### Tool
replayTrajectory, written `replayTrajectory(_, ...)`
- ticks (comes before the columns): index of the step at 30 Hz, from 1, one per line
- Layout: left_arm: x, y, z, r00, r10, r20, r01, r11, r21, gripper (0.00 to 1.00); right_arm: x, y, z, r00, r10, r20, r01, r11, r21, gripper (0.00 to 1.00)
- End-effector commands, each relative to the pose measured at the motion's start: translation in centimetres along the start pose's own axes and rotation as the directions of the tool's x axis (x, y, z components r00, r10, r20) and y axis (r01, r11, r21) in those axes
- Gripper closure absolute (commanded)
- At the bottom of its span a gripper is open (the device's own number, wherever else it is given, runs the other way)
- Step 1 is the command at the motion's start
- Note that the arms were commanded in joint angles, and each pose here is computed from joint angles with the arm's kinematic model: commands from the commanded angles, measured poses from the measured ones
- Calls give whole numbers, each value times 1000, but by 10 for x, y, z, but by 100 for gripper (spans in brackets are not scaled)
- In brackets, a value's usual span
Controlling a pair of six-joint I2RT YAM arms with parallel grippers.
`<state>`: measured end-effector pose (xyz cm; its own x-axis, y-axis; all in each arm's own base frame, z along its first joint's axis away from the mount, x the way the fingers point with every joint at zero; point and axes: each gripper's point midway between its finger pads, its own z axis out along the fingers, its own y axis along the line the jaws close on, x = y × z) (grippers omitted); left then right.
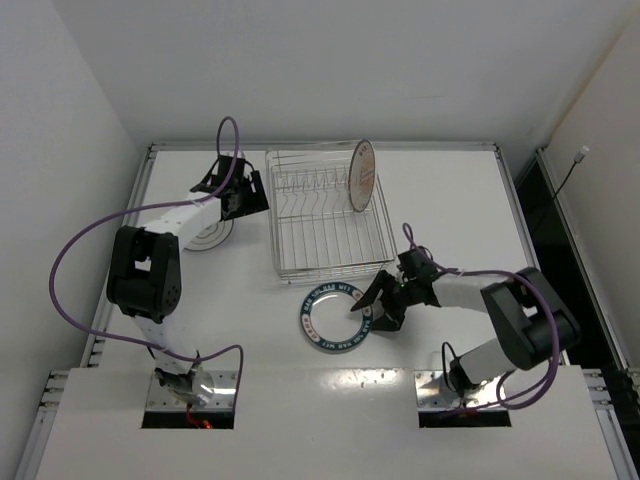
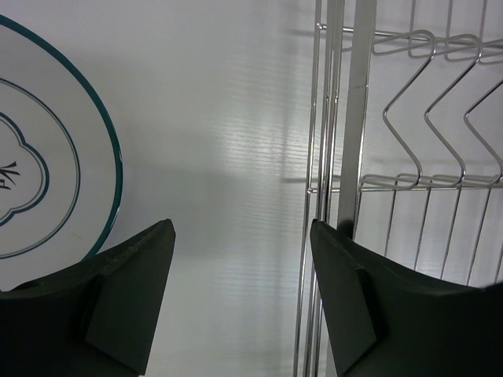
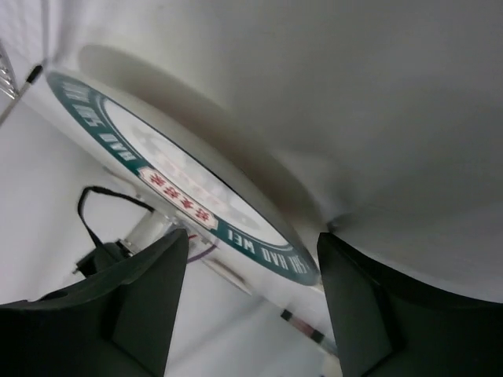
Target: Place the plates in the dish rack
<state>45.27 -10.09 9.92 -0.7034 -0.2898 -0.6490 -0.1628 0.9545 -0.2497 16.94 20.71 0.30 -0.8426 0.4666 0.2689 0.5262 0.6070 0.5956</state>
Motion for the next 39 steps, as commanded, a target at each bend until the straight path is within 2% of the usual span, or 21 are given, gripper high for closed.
replayTrajectory(1, -32, -11, -19, 995, 7, 96, -8, 1000, 15, 33, -3, 5, 15, 996, -82, 21, 81, 995, 56, 44)
replayTrajectory(2, -32, -11, -19, 995, 7, 96, -8, 1000, 15, 33, -5, 5, 17, 996, -82, 34, 80, 994, 69, 50)
replayTrajectory(3, -32, -11, -19, 995, 7, 96, -8, 1000, 15, 33, -1, 1, 19, 997, -80, 20, 78, 993, 88, 61)
replayTrajectory(4, -35, -6, -18, 995, 1, 102, -1, 1000, 0, 33, 0, 3, 22, 997, -82, 8, 81, 992, 101, 84)
replayTrajectory(5, -35, -6, -18, 995, 1, 102, -1, 1000, 0, 33, -1, 4, 21, 997, -81, 15, 79, 991, 108, 95)
replayTrajectory(6, -35, -6, -18, 995, 1, 102, -1, 1000, 0, 33, 1, -1, 21, 997, -79, 11, 77, 988, 131, 100)
replayTrajectory(11, -34, -8, -19, 995, 1, 97, -2, 1000, 10, 33, 12, 8, 11, 991, -130, 26, 126, 983, 132, 100)
replayTrajectory(17, -36, -4, -18, 995, -5, 100, 5, 1000, 4, 33, 33, 36, -43, 955, -276, 106, 265, 958, 109, 100)
replayTrajectory(25, -36, -4, -22, 995, -5, 100, 5, 1000, 4, 33, 44, 49, -140, 853, -400, 335, 359, 916, 180, 100)
replayTrajectory(26, -36, -4, -22, 995, -5, 100, 5, 1000, 4, 33, 40, 61, -161, 812, -417, 408, 381, 909, 171, 100)
replayTrajectory(28, -36, -4, -22, 995, -5, 100, 5, 1000, 4, 33, 32, 69, -175, 767, -433, 474, 392, 900, 188, 100)
replayTrajectory(29, -36, -4, -22, 995, -5, 100, 5, 1000, 4, 33, 22, 83, -200, 693, -455, 559, 409, 887, 214, 100)
replayTrajectory(31, -36, -4, -22, 995, -14, 100, 14, 1000, 5, 33, 10, 109, -237, 598, -465, 653, 409, 878, 249, 100)
replayTrajectory(32, -38, -6, -25, 994, -15, 104, 13, 1000, 17, 33, -5, 109, -255, 524, -487, 699, 370, 869, 328, 100)
replayTrajectory(34, -38, -6, -25, 994, -15, 104, 13, 1000, 17, 33, -16, 135, -284, 427, -485, 763, 358, 866, 350, 100)
replayTrajectory(35, -38, -6, -25, 994, -15, 104, 13, 1000, 17, 33, -31, 142, -290, 367, -518, 773, 318, 851, 419, 100)
replayTrajectory(37, -38, -6, -25, 994, -15, 104, 13, 1000, 17, 33, -42, 174, -308, 277, -504, 818, 311, 852, 421, 100)
replayTrajectory(38, -37, -8, -25, 995, -15, 100, 13, 1000, 25, 33, -58, 183, -304, 238, -553, 798, 276, 827, 490, 100)
replayTrajectory(39, -37, -8, -25, 995, -15, 100, 13, 1000, 25, 33, -64, 200, -305, 202, -553, 808, 278, 824, 494, 100)
